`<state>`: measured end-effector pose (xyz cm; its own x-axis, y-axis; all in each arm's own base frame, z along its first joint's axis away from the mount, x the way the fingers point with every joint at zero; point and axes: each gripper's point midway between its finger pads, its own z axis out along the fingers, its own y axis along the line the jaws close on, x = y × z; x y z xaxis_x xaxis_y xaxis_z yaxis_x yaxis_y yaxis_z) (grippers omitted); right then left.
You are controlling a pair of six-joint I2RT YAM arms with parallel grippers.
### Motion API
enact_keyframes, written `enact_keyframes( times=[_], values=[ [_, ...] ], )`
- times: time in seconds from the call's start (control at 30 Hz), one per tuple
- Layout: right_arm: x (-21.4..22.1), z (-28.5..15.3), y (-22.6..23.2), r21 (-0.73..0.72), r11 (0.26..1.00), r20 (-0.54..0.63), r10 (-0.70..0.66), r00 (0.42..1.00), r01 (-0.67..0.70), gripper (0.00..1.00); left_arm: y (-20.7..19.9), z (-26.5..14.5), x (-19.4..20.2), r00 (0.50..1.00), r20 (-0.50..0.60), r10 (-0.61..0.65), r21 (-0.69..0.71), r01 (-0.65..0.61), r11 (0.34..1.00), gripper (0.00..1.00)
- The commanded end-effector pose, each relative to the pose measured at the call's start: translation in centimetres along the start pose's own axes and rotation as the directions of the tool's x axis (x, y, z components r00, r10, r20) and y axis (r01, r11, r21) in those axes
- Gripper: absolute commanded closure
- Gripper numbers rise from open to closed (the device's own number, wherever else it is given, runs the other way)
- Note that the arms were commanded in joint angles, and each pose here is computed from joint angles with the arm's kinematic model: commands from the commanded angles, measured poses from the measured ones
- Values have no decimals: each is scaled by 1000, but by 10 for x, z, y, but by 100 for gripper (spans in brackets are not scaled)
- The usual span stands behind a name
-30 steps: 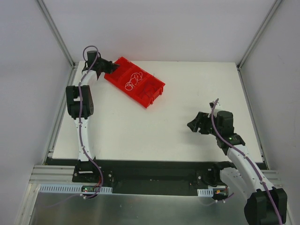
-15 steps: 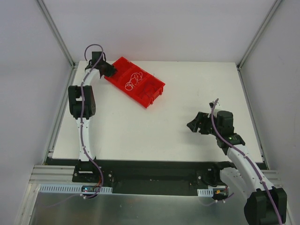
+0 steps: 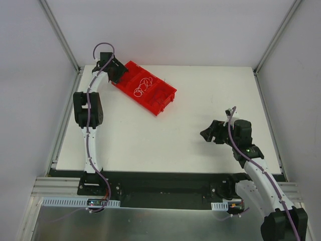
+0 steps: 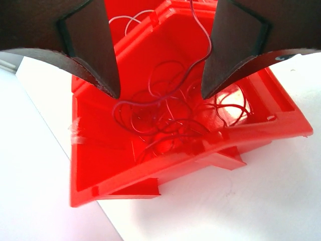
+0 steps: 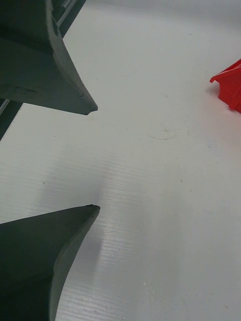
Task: Untangle the cables
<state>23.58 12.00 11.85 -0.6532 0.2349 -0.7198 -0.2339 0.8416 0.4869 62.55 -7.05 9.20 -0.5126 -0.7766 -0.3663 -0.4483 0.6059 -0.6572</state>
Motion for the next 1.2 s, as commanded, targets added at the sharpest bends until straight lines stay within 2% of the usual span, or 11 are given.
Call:
enact_keyframes(
  times=[0.0, 0.03, 0.13, 0.27, 0.43, 0.63, 0.8, 1.03, 1.1, 1.17],
  values=[
    [-9, -4, 7, -28, 1000, 19, -9, 1000, 10, 24, -59, -60, -33, 986, 119, 119, 88, -130, 988, 28],
    [-9, -4, 8, -31, 999, 21, -10, 1000, 11, 24, -59, -62, -32, 986, 118, 121, 87, -131, 988, 25],
    [-10, -4, 9, -32, 999, 21, -9, 1000, 10, 24, -60, -62, -27, 985, 102, 136, 95, -145, 985, 25],
    [-12, -4, 10, -37, 999, 25, -10, 1000, 11, 24, -60, -58, -23, 987, 79, 142, 109, -150, 983, 39],
    [-13, -6, 11, -36, 999, 33, -14, 999, 16, 24, -76, -60, -26, 977, 93, 194, 149, -206, 967, 33],
    [-12, -7, 11, -35, 999, 29, -11, 1000, 12, 24, -81, -54, -21, 965, 90, 247, 152, -258, 954, 42],
    [-11, -7, 11, -36, 999, 28, -11, 1000, 12, 24, -86, -50, -16, 939, 106, 328, 149, -341, 928, 38],
    [-10, -7, 10, -34, 999, 26, -2, 1000, 3, 24, -78, -33, -18, 926, 118, 359, 117, -372, 921, 73],
    [-10, -7, 10, -35, 999, 24, 2, 1000, -1, 24, -73, -27, -19, 917, 124, 378, 97, -391, 915, 88],
    [-9, -7, 10, -32, 999, 24, 2, 1000, -1, 24, -65, -20, -19, 907, 126, 401, 70, -412, 909, 99]
  ],
)
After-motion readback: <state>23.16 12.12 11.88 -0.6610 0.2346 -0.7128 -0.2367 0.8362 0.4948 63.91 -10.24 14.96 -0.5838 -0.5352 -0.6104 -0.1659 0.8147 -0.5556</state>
